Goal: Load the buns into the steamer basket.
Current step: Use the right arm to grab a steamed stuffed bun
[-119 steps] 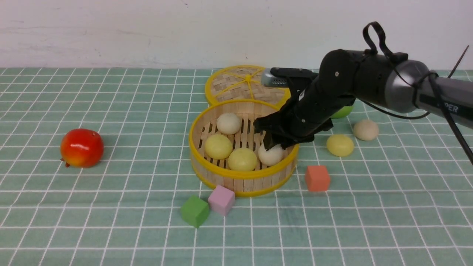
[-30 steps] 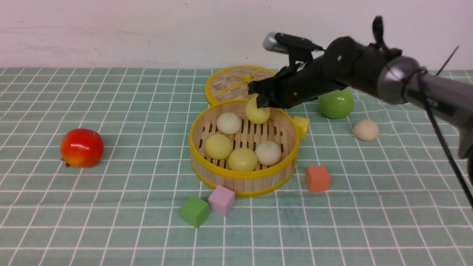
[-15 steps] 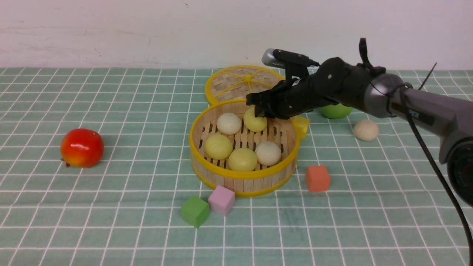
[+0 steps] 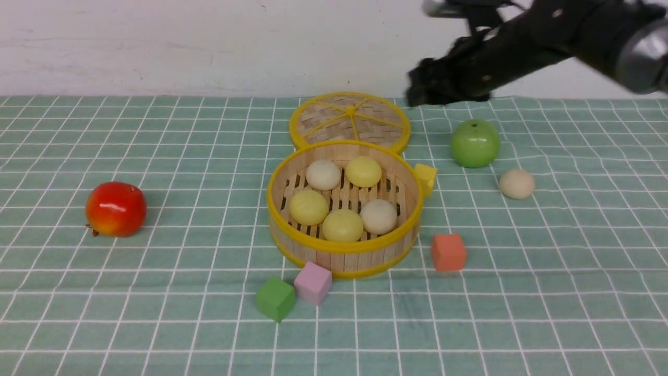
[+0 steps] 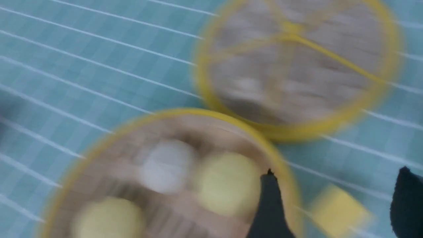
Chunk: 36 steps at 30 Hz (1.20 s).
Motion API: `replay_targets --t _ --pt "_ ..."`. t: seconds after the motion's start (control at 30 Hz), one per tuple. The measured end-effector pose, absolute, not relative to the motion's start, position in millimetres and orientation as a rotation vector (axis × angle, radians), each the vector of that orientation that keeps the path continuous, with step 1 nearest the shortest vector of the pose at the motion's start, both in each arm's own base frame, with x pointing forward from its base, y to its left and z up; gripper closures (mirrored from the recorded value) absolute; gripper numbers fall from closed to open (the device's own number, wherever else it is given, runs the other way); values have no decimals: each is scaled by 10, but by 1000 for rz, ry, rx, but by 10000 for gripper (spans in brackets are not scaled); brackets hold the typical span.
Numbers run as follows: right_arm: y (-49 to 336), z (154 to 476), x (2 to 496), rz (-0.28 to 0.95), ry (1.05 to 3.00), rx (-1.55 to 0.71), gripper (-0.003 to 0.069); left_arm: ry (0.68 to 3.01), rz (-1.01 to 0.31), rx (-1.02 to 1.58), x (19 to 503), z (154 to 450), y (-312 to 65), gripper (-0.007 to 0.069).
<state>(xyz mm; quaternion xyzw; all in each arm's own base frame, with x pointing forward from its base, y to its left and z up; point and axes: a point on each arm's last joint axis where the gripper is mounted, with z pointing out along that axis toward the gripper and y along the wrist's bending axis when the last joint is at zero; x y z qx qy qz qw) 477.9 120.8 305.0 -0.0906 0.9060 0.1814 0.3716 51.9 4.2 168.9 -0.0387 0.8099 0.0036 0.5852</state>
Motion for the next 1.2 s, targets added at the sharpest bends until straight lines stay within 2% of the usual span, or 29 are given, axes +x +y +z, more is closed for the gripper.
replay_targets --t 0.1,0.3,0.47,0.9,1.2 --pt "695 2858 4830 296 2491 -39 235 1889 8 -90 519 1689 42 387" --pt "362 2492 4943 226 2592 100 324 1889 8 -90 519 1689 42 387" --pt "297 2322 4990 221 2622 125 351 1889 8 -90 519 1689 42 387" --pt "261 1980 5111 184 2629 130 361 1889 8 -90 519 1689 42 387" --pt "228 1927 5143 147 2614 135 434 1889 8 -90 519 1689 42 387"
